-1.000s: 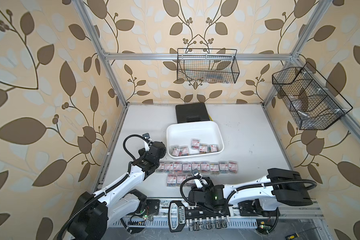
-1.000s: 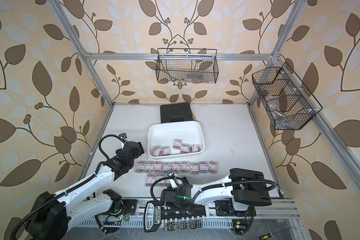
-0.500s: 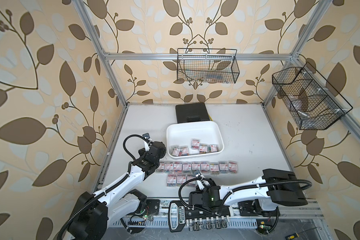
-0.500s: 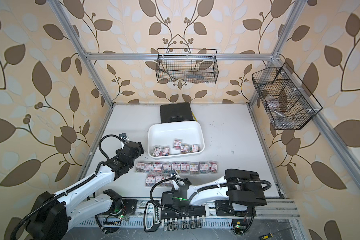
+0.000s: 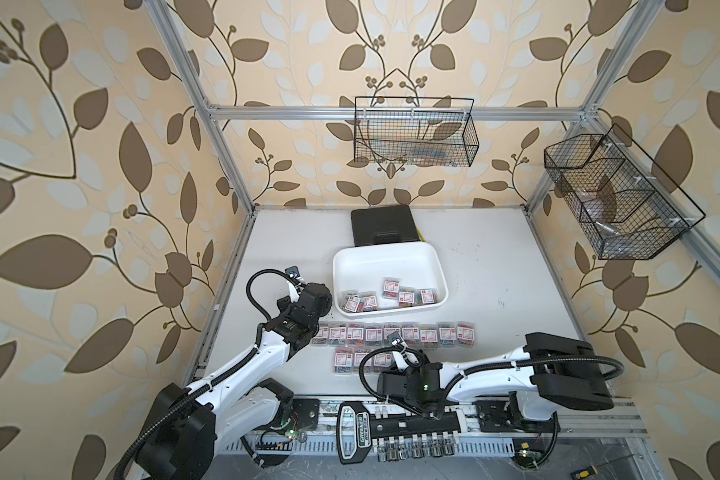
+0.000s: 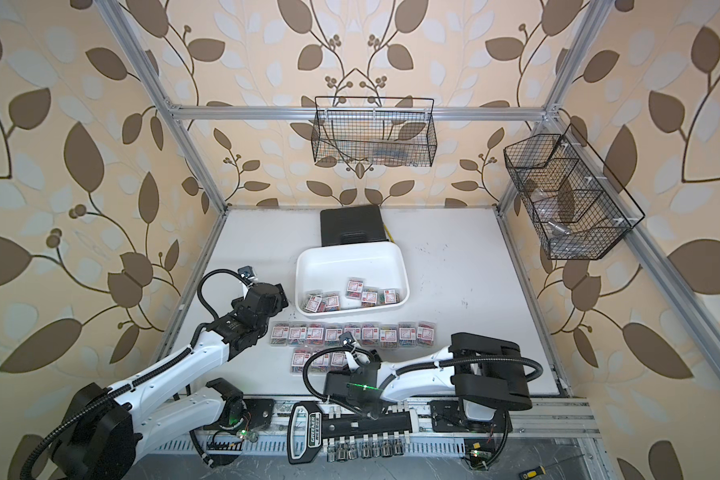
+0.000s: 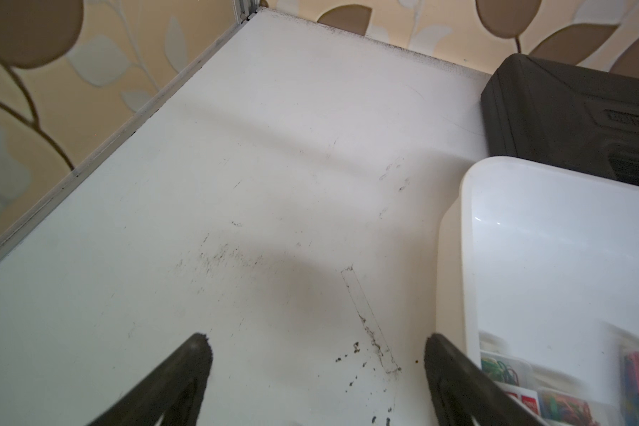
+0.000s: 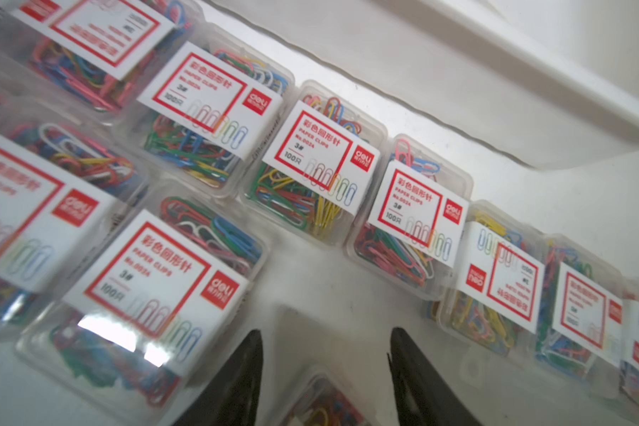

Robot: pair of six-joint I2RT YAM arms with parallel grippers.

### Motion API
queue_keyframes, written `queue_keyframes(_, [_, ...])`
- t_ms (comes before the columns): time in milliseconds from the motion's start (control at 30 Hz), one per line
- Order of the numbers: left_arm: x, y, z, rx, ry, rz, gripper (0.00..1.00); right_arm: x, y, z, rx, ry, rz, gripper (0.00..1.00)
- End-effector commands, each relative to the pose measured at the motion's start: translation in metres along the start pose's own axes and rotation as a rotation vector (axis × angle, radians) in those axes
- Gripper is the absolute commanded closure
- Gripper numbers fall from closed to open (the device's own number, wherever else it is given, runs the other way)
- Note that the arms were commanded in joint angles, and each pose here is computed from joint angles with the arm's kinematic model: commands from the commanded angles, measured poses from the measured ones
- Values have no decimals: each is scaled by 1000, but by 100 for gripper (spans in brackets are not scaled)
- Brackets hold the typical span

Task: Take the paper clips out of the storage box
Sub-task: Adjust the boxed paper clips at the center of the board.

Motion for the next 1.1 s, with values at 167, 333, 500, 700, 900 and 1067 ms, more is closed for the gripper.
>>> queue_keyframes(167, [-8, 3, 0, -12, -22, -26, 7, 5, -15, -34, -268, 1, 219, 29])
queue_keyframes(333, [-8, 3, -1, -8, -23, -24, 7, 33, -28, -44, -390, 22, 202, 26])
queue_keyframes(500, [-7, 3, -1, -11, -22, -26, 8, 45, -24, -50, -435, 40, 144, 26])
queue_keyframes(700, [-7, 3, -1, -12, -22, -27, 7, 60, -13, -42, -413, 85, 42, 27])
queue_keyframes(900, [-7, 3, 0, -13, -19, -25, 7, 61, -23, -30, -305, 73, 6, 30])
queue_keyframes(1067, [-7, 3, 0, -15, -19, -25, 7, 45, -23, -24, -319, 46, 38, 39])
Point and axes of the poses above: each gripper's point midway between its finger pads, its own z axis out along the fingers, its own y axis along the line the jaws close on, x = y × z, the point moved 1 cm from there along -z, back along the fingers, and after that the axes turned 15 degrees about z, right-handed, at the moved point
